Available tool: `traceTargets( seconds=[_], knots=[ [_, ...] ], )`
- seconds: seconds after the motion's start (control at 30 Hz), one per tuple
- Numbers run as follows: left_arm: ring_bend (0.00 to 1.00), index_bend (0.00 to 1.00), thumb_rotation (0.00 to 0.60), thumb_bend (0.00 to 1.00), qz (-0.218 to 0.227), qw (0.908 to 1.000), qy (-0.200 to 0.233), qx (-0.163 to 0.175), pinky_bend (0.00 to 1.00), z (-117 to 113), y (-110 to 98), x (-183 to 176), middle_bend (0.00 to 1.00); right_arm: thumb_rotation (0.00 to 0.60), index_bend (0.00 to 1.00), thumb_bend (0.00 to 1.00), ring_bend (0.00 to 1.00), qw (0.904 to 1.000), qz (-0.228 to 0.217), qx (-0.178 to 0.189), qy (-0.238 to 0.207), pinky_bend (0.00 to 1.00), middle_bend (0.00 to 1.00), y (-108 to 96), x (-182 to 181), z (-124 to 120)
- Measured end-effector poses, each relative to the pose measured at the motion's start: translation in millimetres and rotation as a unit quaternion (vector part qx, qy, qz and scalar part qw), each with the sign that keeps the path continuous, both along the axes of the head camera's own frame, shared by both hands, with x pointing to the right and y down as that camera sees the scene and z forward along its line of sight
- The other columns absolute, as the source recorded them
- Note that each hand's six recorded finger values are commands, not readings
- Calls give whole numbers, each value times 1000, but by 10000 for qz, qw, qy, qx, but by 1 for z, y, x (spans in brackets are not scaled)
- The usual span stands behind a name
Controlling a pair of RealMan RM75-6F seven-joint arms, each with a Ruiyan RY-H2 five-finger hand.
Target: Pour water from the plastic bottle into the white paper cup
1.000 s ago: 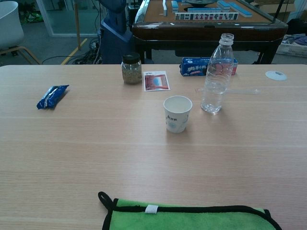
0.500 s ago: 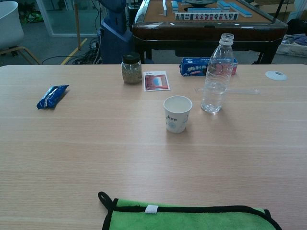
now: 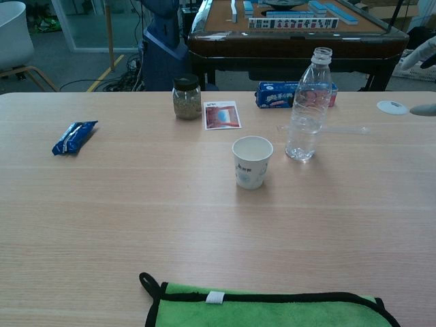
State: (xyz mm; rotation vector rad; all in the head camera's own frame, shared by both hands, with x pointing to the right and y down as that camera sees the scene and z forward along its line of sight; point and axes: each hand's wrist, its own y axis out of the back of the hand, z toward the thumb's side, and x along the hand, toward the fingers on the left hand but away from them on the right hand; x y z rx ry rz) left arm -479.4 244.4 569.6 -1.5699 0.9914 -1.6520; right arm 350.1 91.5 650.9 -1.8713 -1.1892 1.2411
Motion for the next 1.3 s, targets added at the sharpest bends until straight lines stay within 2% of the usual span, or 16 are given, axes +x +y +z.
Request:
traceTargets(
  seconds=[0.33, 0.53, 1.03, 1.3],
  knots=[
    [482, 426, 600, 184, -36, 10000, 33, 17, 684, -3, 0, -1, 488, 600, 295, 16, 174, 9998, 66, -168, 22, 333, 170, -21, -9, 25],
    [482, 426, 600, 184, -59, 10000, 28, -1, 684, -4, 1, -3, 488, 600, 272, 0, 149, 9988, -33, -476, -60, 308, 146, -24, -18, 40],
    [482, 426, 600, 184, -180, 9998, 30, 17, 684, -7, 1, -9, 487, 600, 269, 0, 148, 9961, -215, -836, -168, 308, 146, -40, -47, 74],
    [482, 428, 600, 184, -9, 9994, -325, 77, 684, -10, 0, -12, 487, 600, 269, 0, 148, 9941, -293, -949, -440, 308, 151, -41, -70, 90]
  ],
)
